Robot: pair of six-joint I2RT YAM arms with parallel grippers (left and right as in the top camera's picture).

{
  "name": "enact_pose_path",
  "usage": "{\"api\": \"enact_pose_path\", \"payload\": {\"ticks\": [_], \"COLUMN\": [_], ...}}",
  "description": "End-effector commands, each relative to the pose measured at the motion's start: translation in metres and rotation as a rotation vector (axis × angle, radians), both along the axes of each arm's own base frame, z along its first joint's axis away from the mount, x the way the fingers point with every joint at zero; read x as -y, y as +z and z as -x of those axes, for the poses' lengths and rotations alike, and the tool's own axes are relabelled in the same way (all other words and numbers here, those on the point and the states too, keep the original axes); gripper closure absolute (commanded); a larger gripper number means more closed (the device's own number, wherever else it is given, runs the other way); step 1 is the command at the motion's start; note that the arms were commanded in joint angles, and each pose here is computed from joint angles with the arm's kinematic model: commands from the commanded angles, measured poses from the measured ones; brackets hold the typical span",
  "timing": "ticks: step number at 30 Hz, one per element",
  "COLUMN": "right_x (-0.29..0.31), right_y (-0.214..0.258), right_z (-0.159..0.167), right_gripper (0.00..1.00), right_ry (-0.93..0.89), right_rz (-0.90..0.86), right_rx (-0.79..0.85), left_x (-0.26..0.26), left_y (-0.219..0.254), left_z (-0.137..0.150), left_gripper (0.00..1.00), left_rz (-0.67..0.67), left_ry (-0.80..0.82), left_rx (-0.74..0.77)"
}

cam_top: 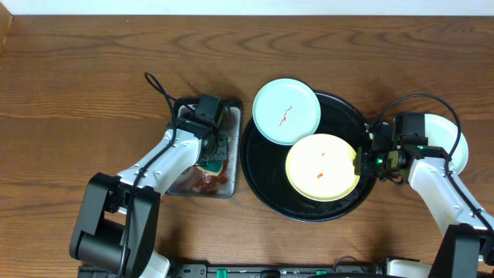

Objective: Clean dirty plates on tray and stack at the side

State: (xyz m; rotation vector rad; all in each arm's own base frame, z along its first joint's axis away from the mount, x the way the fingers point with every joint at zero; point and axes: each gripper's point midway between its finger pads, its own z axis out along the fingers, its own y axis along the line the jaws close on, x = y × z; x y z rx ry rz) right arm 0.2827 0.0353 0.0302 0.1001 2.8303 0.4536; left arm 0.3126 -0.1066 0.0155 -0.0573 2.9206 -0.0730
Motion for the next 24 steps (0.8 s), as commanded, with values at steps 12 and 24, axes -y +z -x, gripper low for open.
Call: {"api": "enact_pose_path", "payload": {"ticks": [12, 24], "right_x": [-0.002, -0.007], "right_y": [-0.001, 0.004], "right_z": [0.000, -0.017], "right_gripper": [0.99, 0.99], "right_ry": [0.002, 0.088], "right_rz": [0.000, 0.061], "right_rx": [0.002, 0.101], "left_x": [0.027, 0.021], "left_y": [0.027, 0.104], "left_z": [0.005, -0.007], "left_gripper": [0.93, 0.93], "left_rz": [0.178, 0.595], "left_ry": [-0.185, -0.212], "left_rx": [0.034, 0.188]}}
